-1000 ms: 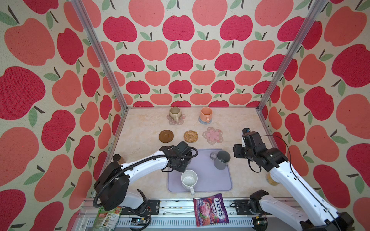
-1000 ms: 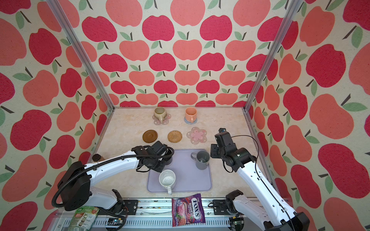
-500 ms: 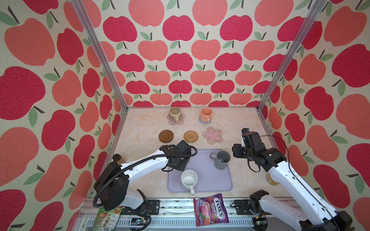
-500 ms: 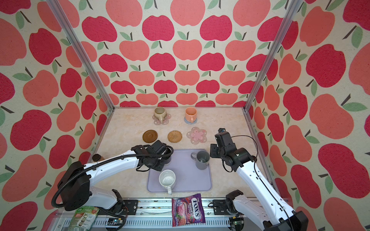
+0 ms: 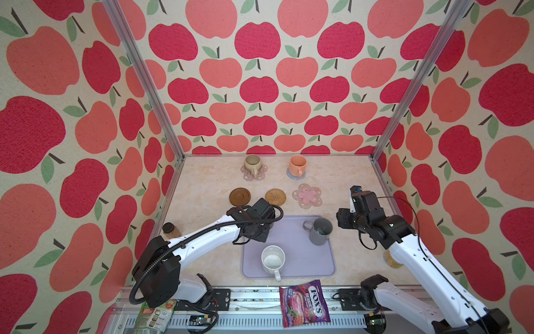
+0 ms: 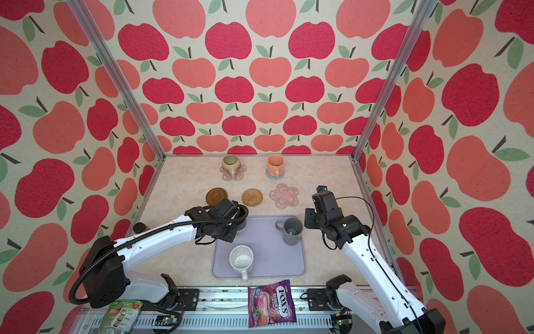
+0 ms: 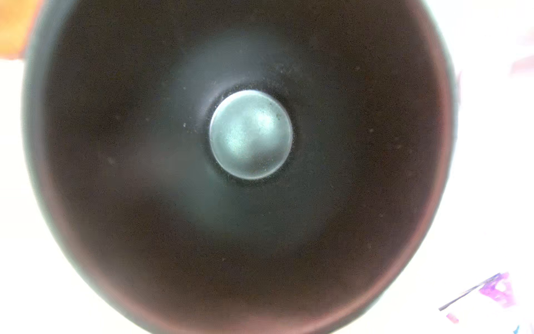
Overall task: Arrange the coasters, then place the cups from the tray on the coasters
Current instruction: 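Close left gripper on black mug rim and lift it off tray, then carry black mug with left gripper toward brown coaster farther from robot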
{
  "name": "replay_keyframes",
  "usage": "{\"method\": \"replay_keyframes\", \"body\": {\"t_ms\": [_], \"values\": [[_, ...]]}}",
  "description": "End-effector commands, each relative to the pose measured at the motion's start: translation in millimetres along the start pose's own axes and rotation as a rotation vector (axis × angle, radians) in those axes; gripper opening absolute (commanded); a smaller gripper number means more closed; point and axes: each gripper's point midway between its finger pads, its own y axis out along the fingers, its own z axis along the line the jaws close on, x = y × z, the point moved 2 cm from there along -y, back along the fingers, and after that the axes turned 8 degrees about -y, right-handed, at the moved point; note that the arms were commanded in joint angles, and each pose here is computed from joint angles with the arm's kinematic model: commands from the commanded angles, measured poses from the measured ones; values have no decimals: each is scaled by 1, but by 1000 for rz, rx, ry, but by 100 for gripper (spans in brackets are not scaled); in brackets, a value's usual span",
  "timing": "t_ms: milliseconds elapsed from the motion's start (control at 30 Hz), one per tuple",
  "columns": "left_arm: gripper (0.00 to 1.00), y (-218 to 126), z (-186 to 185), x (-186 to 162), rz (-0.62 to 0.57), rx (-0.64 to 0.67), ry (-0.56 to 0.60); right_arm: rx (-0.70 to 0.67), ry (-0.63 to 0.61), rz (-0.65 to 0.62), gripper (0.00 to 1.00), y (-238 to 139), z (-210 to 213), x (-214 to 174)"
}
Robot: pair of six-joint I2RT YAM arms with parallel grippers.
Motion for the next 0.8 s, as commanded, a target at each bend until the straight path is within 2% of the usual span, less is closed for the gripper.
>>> {"method": "replay_keyframes", "body": {"t_ms": [0, 333, 767], "values": [[0, -24, 5, 29, -99, 11, -28, 2, -9, 1, 58, -2, -2, -3], [0, -33, 48, 56, -108, 47, -169, -28, -22, -2, 58, -5, -9, 2], [0, -25, 96, 93, -110, 78, -272, -73, -23, 0, 59, -5, -21, 12]]}}
